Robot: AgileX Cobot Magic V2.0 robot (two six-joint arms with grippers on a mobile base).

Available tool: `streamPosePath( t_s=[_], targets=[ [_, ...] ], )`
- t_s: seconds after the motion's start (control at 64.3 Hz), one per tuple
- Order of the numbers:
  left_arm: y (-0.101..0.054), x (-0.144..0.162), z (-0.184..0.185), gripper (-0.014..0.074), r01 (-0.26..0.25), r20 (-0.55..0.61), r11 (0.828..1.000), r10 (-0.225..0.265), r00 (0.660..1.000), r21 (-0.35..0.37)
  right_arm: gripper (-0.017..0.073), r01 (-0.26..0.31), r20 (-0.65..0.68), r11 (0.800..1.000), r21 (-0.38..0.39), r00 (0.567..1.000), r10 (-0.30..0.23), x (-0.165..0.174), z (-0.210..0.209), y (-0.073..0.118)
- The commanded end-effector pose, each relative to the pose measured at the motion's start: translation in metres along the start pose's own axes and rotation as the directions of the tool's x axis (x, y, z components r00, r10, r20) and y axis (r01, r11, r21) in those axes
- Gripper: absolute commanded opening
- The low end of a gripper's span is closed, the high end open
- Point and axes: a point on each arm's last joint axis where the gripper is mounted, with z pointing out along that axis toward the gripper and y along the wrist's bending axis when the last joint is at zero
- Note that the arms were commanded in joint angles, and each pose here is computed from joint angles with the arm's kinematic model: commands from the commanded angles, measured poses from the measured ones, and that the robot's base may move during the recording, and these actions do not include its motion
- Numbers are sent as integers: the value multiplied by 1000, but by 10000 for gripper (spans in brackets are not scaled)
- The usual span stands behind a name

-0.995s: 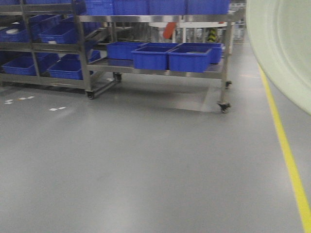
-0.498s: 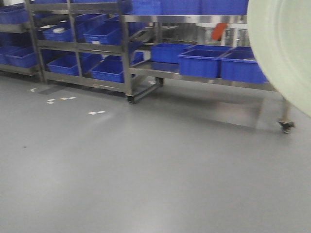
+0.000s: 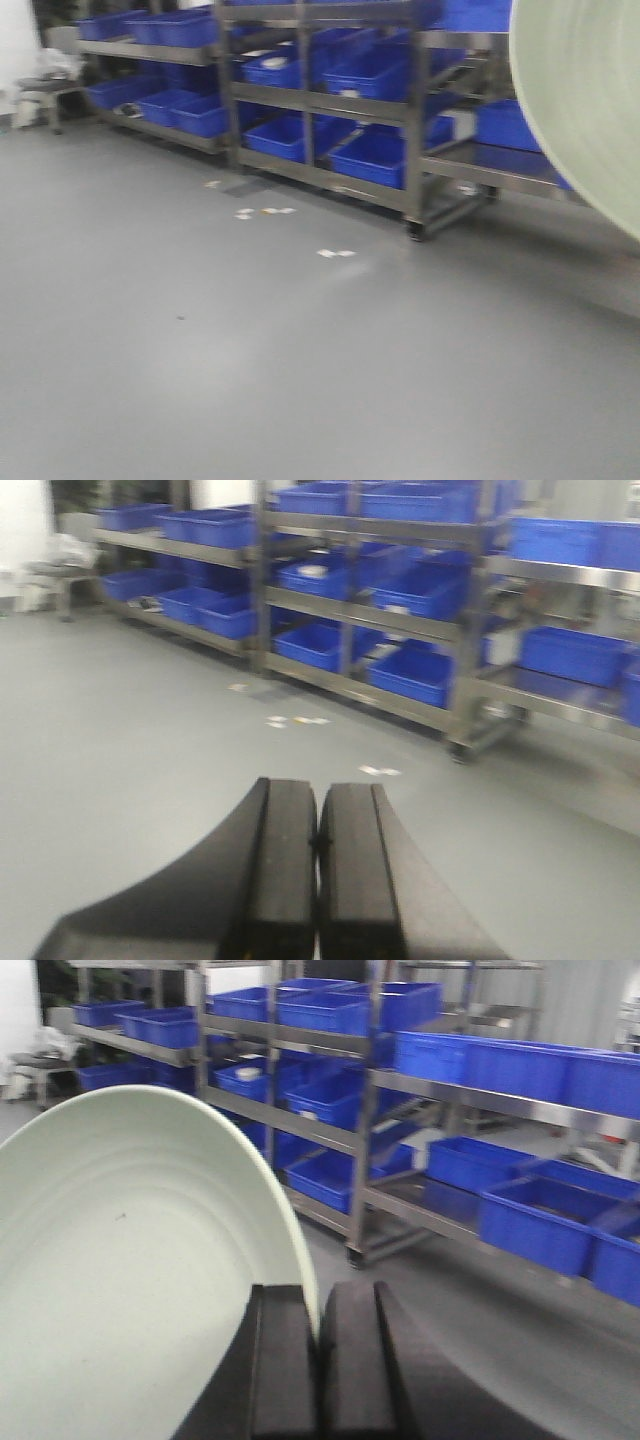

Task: Place green plate on second shelf with right arm
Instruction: 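Turn and drive along the aisle toward the blue bin shelves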

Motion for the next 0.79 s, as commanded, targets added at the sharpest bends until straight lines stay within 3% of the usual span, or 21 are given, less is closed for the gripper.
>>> streamPosePath(
  t_s=[0.0, 0.777],
  targets=[
    [0, 5, 0, 131, 7, 58, 1000, -7, 998, 8, 29, -13, 130, 1000, 8, 991, 12, -20, -2, -1],
    [0, 5, 0, 131, 7, 58, 1000, -7, 998, 8, 29, -13, 130, 1000, 8, 991, 12, -20, -2, -1]
  ],
)
